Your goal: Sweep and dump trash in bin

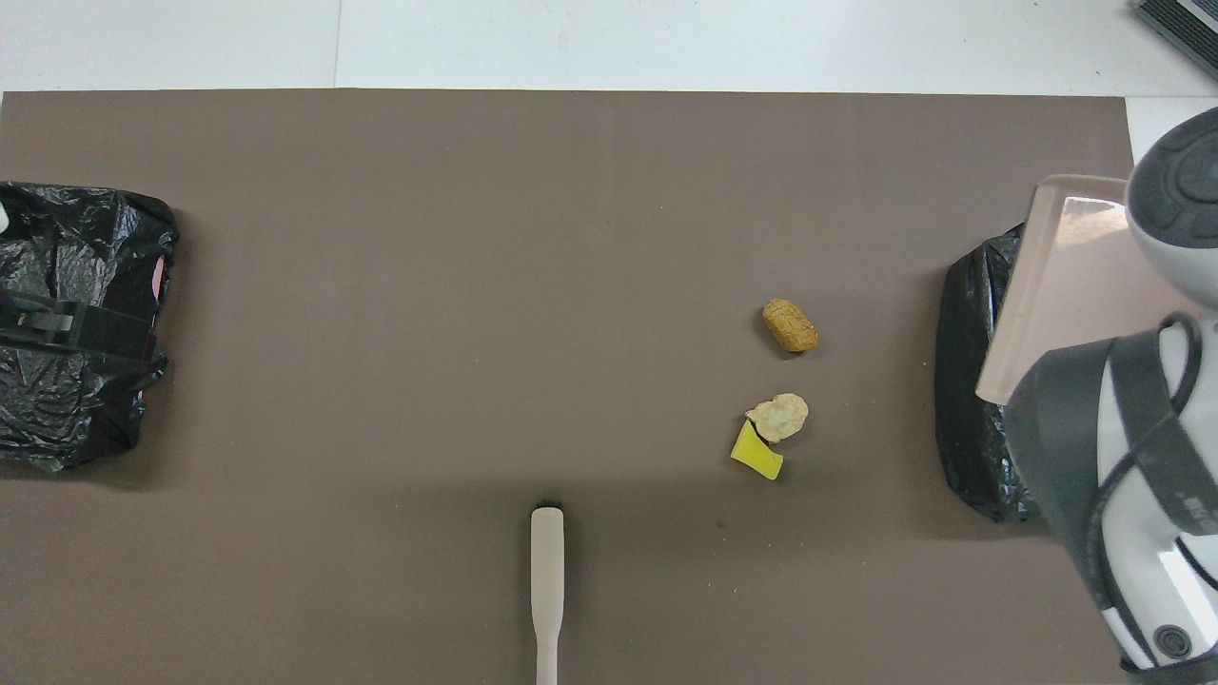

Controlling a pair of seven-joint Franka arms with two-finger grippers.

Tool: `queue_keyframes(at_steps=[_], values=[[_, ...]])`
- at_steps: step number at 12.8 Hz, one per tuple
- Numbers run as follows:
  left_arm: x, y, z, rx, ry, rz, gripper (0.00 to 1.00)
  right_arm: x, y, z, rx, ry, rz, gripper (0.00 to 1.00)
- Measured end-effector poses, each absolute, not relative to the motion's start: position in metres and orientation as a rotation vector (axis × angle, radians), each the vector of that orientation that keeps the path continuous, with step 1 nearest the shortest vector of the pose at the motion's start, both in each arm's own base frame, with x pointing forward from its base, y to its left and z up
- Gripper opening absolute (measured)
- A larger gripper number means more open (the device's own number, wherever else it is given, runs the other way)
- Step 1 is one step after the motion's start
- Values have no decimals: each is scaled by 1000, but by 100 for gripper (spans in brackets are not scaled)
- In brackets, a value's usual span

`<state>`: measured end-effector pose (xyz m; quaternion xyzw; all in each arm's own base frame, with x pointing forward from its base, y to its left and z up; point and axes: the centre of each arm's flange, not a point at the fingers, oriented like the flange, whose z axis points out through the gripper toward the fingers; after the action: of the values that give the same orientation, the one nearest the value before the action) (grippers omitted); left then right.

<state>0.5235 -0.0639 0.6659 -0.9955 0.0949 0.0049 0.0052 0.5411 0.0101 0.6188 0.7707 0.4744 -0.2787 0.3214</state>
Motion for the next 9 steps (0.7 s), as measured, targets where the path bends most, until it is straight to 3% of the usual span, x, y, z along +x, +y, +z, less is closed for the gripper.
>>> queue_keyframes(at_steps=[6, 9], values=[[524, -60, 665, -3121, 286, 17, 100, 522, 135, 578, 2405, 1060, -487, 31], [524, -61, 666, -3122, 288, 16, 100, 519, 199, 541, 2553, 864, -460, 31]])
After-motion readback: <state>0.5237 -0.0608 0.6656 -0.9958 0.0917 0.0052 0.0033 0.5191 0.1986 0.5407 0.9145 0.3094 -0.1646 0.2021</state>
